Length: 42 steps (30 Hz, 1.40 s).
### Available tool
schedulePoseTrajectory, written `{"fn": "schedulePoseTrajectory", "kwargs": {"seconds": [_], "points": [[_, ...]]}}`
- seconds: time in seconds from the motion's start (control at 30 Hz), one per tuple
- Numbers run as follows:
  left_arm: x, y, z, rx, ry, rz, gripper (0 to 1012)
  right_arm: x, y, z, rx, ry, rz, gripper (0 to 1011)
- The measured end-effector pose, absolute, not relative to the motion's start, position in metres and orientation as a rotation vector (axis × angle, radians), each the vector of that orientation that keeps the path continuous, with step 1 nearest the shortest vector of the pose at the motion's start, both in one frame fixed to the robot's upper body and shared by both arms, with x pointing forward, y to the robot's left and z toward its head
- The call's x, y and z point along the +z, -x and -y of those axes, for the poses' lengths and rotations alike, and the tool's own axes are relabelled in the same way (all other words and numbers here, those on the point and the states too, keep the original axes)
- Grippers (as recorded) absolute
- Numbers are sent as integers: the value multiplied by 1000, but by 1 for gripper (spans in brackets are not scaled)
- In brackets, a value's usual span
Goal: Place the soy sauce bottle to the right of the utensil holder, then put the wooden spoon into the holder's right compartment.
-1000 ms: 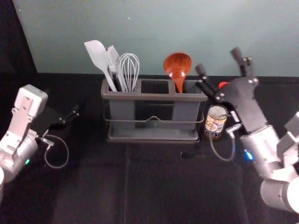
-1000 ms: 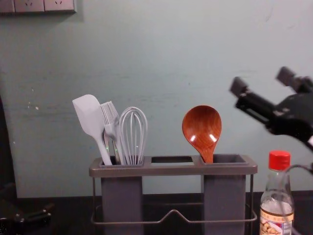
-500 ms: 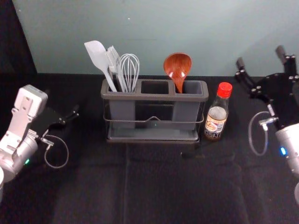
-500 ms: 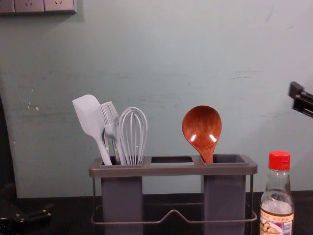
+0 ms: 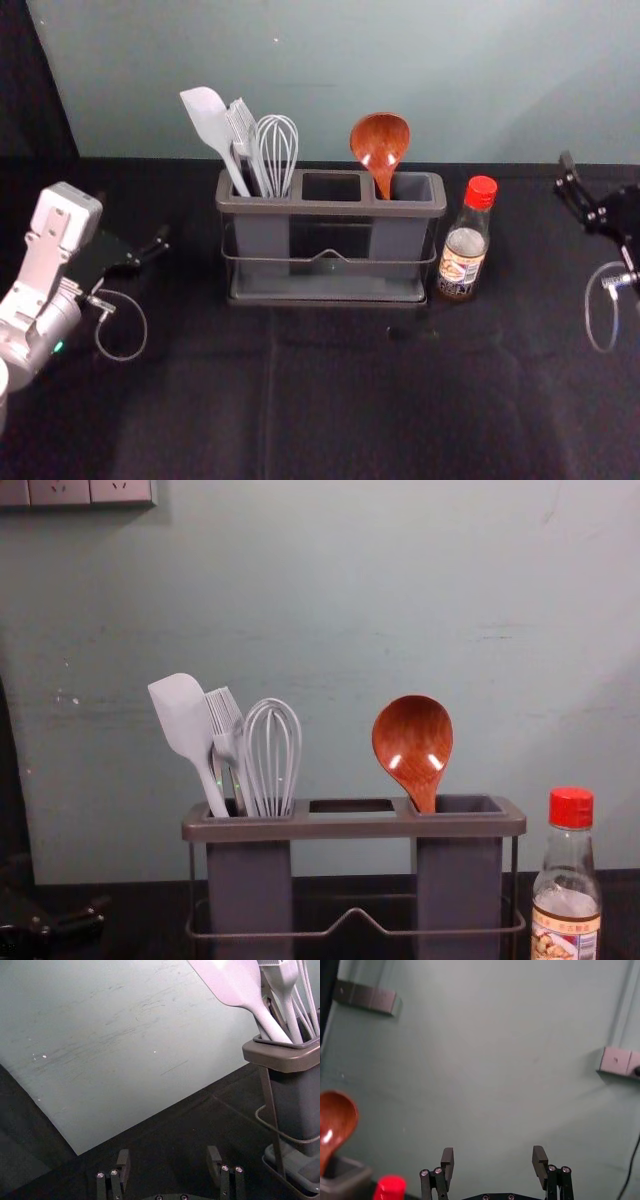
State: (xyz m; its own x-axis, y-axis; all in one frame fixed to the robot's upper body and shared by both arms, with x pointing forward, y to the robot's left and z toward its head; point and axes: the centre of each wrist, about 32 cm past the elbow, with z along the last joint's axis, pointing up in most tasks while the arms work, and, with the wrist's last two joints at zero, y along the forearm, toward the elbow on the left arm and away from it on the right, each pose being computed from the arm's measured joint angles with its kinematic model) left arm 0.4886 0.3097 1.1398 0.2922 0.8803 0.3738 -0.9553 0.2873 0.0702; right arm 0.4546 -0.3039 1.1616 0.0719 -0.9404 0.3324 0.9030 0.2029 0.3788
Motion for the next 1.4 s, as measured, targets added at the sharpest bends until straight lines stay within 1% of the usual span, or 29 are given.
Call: {"fn": "schedulePoseTrajectory", "kwargs": {"seconds": [0.13,0.27,0.57,0.67,0.83,1.2,1.4], "points": [[1140,-489,-310,1248,-304,285,1005,1153,-451,308,-1401,-40,528,1004],[1140,-489,-310,1248,-304,285,1005,1143,-448,312,-1405,32,463,1004],[1140,-489,-310,1248,-304,285,1005,1132,-450,309,-1378,183,396,1004],[1140,-489,-310,1248,-304,285,1005,1135,-455,305,-1376,231,375,1004],[1140,-489,-310,1248,-304,285,1005,1144,-463,299,-1391,267,366,1004],[1140,-489,-310,1248,-304,285,1005,1154,-482,289,-1409,257,397,1004],[1140,-489,-310,1248,-304,285,1005,1157,-501,285,-1409,258,385,1004]]}}
